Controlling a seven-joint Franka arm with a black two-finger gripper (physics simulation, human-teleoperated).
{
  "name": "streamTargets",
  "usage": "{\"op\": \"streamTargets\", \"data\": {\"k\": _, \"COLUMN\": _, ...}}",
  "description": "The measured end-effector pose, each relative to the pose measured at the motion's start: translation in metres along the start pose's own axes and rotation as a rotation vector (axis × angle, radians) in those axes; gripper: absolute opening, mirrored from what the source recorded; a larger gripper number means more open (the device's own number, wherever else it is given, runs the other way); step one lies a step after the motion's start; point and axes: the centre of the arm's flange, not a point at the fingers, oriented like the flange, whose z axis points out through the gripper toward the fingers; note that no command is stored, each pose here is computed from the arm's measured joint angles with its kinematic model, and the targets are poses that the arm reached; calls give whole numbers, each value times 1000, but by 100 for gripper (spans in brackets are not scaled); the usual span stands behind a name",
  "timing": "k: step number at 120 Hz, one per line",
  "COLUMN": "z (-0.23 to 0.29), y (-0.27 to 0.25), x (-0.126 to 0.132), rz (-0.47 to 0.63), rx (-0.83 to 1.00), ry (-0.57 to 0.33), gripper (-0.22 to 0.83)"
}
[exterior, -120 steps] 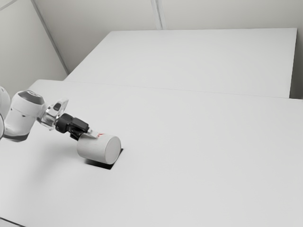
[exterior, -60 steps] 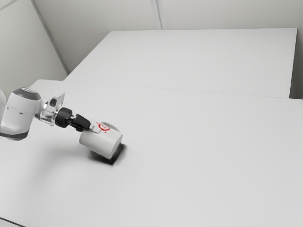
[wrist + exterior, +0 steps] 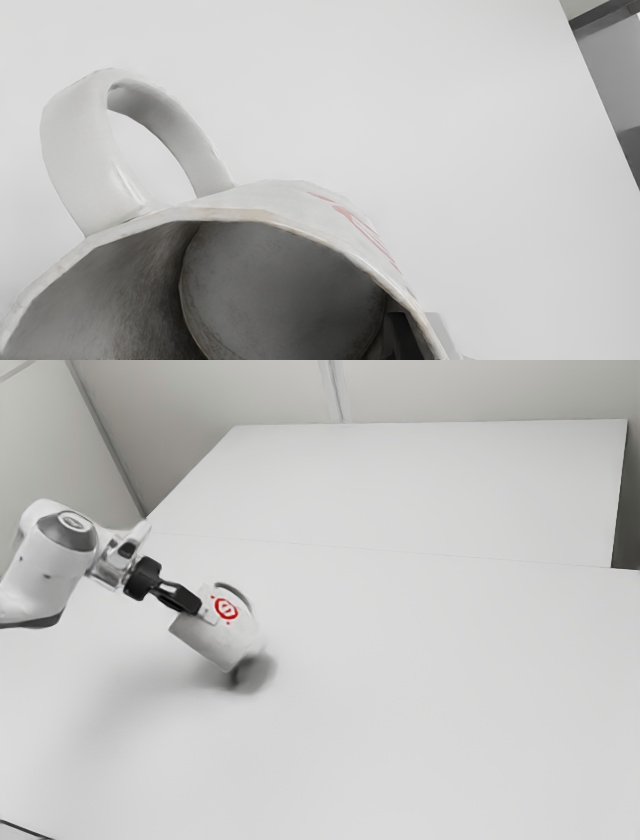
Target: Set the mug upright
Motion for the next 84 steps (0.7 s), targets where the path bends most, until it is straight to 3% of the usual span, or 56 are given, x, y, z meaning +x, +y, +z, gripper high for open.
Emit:
{"op": "streamTargets", "data": {"k": 34, "z": 31, "y": 41, "x": 7, "rz": -9, "rx": 327, "ry": -195, "gripper": -17}}
{"op": "streamTargets", "data": {"k": 84, "z": 57, "y": 56, "x": 6, "rz": -223, "rx": 560, "ry": -237, "gripper": -17}}
